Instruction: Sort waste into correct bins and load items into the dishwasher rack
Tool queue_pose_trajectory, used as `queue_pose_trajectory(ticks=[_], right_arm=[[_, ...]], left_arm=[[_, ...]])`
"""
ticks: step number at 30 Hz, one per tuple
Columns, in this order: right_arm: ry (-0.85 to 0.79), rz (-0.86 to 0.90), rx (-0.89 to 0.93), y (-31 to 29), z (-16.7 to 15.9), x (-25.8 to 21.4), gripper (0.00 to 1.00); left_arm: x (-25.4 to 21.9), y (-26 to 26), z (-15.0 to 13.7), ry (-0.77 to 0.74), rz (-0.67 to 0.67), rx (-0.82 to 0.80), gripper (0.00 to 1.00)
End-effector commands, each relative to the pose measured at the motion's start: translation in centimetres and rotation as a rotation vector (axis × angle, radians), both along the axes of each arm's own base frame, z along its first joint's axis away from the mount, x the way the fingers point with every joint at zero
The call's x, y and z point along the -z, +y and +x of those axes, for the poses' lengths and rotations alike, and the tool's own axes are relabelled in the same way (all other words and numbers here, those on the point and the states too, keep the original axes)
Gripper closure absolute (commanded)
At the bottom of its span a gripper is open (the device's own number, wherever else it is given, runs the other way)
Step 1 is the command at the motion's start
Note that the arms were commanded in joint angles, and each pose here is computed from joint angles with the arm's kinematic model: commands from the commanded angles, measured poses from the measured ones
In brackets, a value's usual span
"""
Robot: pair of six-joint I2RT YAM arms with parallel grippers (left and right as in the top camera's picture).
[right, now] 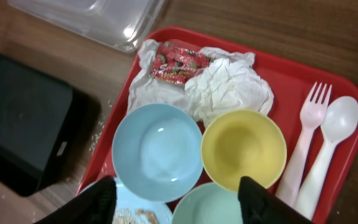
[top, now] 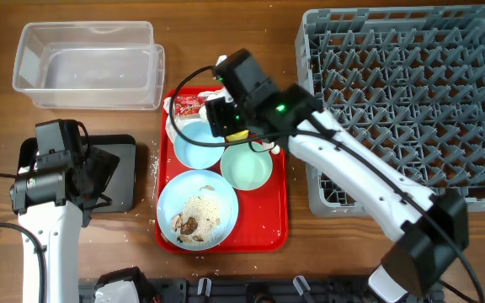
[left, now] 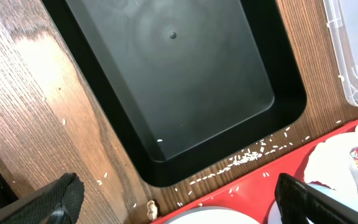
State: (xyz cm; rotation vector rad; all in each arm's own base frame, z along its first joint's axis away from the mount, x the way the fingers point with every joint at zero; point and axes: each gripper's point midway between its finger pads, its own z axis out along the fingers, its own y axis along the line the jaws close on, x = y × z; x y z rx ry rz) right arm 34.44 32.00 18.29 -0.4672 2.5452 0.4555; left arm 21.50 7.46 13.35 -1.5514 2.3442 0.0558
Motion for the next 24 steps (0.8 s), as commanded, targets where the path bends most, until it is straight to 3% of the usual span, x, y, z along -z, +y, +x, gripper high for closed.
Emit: queue_pose_trajectory(ticks=[1,10,24], right_arm=[[-0.064,-0.065,0.128,0.2,1.6,1.2,0.38],[-0.063,-0.109,0.246,1.2,3.5,6.1,0.41],[-0.035,-0.076,0.342,1.0,3.7,6.7,0.36]], left_arm=[[-0.2,0.4,-0.2,-0.008,0.014,-0.025,0.0],[-0.2,0.4,-0.2,-0.008,0.014,-0.026,0.0],[-0.2,0.4,-0.2,-0.008,0.014,-0.026,0.0]])
